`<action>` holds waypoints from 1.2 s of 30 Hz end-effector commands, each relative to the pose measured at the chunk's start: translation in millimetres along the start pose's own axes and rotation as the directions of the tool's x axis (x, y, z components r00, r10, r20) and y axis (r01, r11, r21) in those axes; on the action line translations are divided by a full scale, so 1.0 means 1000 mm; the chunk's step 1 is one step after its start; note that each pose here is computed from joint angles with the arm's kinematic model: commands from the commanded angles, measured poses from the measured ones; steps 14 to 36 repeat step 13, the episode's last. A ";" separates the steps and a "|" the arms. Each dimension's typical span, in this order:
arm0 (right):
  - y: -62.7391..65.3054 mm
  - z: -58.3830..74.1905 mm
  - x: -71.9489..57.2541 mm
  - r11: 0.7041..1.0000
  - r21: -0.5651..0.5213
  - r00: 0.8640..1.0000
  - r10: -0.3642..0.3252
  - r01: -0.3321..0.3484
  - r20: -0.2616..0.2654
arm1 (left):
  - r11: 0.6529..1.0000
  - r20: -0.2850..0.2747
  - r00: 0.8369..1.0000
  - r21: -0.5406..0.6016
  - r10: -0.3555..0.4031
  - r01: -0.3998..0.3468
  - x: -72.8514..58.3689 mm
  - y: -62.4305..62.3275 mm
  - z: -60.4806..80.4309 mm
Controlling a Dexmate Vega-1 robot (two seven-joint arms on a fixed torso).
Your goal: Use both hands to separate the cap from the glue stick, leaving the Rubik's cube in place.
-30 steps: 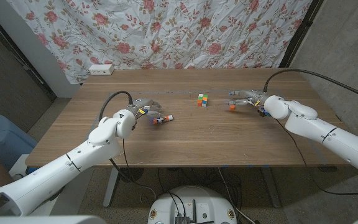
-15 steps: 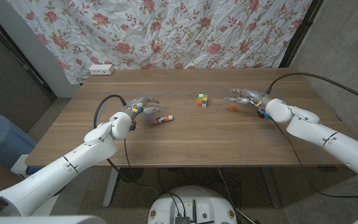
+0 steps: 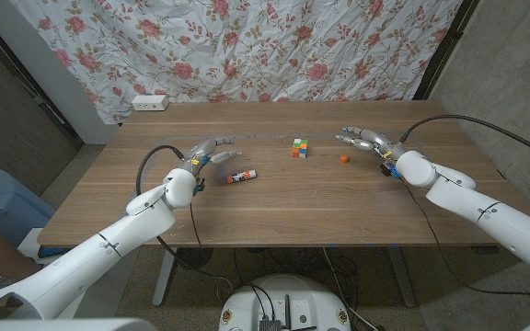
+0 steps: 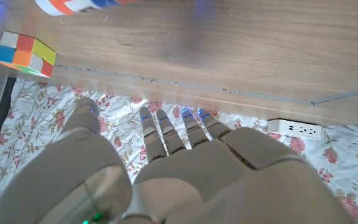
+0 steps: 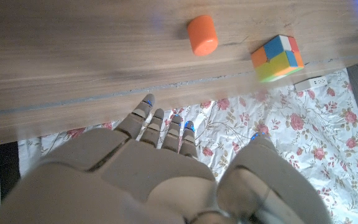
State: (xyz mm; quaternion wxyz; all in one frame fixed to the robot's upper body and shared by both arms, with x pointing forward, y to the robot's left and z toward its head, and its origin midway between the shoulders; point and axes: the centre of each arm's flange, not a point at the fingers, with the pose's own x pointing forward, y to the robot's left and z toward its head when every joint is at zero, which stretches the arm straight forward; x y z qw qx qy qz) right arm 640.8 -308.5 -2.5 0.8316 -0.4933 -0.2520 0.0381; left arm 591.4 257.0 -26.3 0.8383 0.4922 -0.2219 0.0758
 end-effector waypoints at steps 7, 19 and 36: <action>-0.001 -0.017 -0.009 0.971 0.215 0.994 -0.112 0.107 0.014 | 0.924 -0.043 0.986 -0.345 0.160 -0.165 -0.007 -0.016 -0.009; 0.000 -0.016 -0.010 0.943 0.304 0.989 -0.144 0.132 0.018 | 0.851 -0.058 0.975 -0.479 0.216 -0.217 -0.005 -0.024 -0.016; 0.000 -0.016 -0.010 0.943 0.304 0.989 -0.144 0.132 0.018 | 0.851 -0.058 0.975 -0.479 0.216 -0.217 -0.005 -0.024 -0.016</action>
